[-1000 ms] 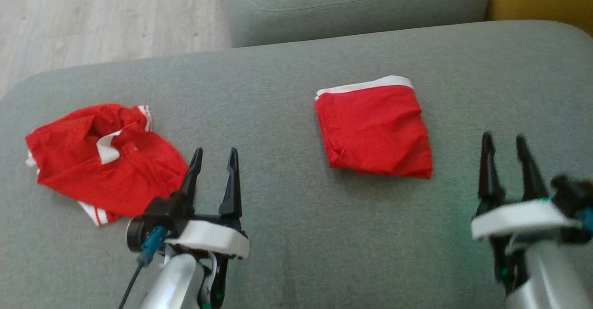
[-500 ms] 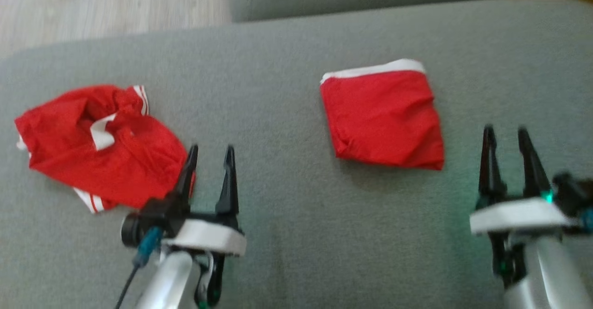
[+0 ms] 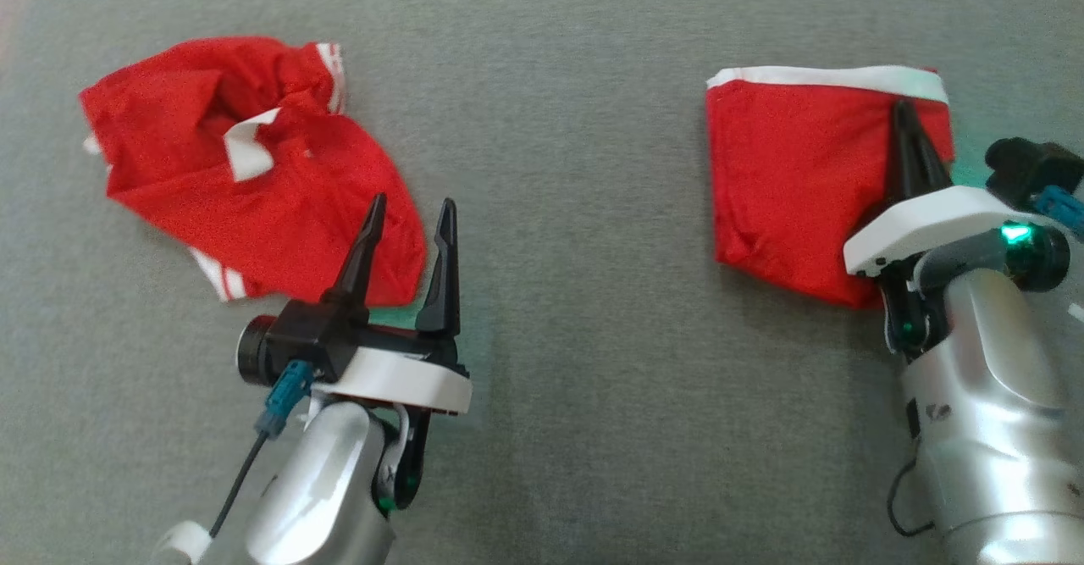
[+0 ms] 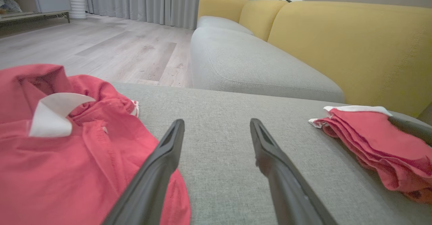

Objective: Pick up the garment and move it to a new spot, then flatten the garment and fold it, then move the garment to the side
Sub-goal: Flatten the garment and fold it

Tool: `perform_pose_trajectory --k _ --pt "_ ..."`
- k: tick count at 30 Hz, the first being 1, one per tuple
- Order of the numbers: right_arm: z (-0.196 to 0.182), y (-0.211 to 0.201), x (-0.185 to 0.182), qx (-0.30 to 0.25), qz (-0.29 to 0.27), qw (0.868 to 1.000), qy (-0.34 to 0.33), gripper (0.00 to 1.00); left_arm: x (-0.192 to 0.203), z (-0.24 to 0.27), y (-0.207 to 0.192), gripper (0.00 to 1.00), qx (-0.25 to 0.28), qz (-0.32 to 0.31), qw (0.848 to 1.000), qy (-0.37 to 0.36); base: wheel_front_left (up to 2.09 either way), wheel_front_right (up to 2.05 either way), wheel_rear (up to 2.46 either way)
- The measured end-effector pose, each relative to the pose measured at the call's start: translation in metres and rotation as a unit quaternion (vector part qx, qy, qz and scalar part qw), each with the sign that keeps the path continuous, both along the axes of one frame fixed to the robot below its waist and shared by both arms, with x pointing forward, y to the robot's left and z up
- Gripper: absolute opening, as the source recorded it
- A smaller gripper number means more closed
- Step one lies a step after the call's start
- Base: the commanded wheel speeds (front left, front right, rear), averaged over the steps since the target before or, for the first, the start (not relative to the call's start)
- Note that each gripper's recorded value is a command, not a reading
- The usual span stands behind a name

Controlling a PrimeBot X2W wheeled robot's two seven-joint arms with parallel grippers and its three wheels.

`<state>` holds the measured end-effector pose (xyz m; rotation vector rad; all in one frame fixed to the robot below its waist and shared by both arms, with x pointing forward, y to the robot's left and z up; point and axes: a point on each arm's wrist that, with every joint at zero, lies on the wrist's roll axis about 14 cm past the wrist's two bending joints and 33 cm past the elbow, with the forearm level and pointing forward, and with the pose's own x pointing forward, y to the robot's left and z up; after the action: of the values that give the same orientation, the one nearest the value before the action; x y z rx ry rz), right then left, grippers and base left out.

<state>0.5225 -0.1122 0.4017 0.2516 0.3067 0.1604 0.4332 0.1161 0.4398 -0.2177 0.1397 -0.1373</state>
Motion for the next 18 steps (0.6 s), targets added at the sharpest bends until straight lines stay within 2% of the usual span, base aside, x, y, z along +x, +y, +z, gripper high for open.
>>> perform_pose_trajectory --k 5,10,18 --pt "-0.024 0.009 0.001 -0.019 0.016 0.999 0.026 0.0 0.0 0.006 0.01 1.0 0.001 0.013 1.0 -0.007 0.0 0.0 0.0" --pt "-0.014 0.019 0.003 -0.025 0.031 0.999 0.005 0.0 -0.001 0.014 0.009 1.0 0.001 0.011 1.0 -0.017 0.0 0.0 0.0" --pt "-0.003 0.066 -0.009 -0.029 0.115 0.993 -0.016 0.0 -0.001 0.02 0.007 1.0 0.001 0.009 1.0 -0.026 0.0 0.0 0.0"
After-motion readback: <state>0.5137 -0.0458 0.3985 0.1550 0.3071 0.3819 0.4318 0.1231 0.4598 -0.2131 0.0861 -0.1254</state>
